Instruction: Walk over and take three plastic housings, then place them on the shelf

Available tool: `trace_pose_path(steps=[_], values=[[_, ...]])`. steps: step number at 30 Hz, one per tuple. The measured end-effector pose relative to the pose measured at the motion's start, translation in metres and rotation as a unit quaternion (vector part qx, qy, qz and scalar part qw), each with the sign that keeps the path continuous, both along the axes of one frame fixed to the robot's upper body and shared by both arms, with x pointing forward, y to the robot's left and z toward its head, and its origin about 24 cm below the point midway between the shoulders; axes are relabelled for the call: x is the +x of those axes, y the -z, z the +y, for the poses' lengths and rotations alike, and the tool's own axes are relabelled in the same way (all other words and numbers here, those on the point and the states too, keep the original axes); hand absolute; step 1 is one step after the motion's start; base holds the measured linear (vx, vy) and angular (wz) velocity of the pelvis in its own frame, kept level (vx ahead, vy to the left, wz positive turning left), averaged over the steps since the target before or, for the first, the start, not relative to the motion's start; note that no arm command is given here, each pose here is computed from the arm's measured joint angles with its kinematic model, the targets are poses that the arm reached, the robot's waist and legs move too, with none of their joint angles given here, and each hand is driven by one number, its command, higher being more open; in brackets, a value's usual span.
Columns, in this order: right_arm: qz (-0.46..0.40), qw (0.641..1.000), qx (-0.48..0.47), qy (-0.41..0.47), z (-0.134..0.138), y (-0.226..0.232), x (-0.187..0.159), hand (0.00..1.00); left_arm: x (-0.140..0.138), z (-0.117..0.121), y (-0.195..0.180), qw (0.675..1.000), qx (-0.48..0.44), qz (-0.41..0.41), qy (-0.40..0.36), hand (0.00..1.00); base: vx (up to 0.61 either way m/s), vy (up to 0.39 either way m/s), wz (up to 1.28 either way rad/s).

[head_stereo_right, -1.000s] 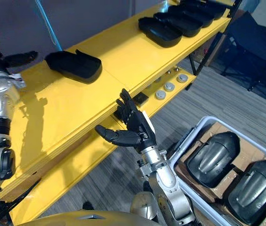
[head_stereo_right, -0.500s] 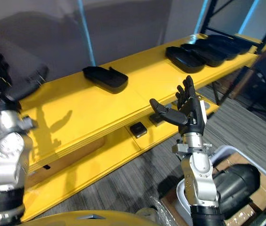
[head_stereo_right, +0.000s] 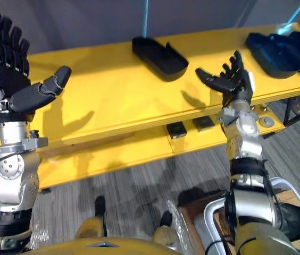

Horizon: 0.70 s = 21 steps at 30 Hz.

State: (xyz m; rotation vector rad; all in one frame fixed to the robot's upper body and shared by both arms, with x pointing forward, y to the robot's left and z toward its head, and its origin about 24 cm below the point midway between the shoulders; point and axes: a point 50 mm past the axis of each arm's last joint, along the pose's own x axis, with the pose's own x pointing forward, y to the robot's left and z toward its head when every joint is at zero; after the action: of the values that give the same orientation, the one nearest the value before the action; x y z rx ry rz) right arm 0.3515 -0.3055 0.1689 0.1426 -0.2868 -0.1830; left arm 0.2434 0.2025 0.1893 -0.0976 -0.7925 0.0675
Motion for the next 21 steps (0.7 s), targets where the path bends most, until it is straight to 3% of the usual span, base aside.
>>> trace_pose_path(steps=[7, 14, 21], values=[[-0.046, 0.998, -0.007, -0.048, 0.012, -0.028, 0.013, 1.00, -0.006, -0.002, -0.013, 0.996, -0.015, -0.050, 0.077, 1.00, 0.00, -0.004, 0.05], [-0.074, 0.993, -0.061, -0.062, 0.014, -0.058, 0.015, 1.00, -0.017, -0.009, -0.033, 0.989, -0.004, -0.107, 0.103, 1.00, 0.00, 0.006, 0.02], [-0.084, 0.990, -0.082, -0.074, 0.020, -0.071, 0.018, 1.00, -0.015, -0.010, -0.034, 0.987, 0.021, -0.100, 0.126, 1.00, -0.01, -0.004, -0.05]])
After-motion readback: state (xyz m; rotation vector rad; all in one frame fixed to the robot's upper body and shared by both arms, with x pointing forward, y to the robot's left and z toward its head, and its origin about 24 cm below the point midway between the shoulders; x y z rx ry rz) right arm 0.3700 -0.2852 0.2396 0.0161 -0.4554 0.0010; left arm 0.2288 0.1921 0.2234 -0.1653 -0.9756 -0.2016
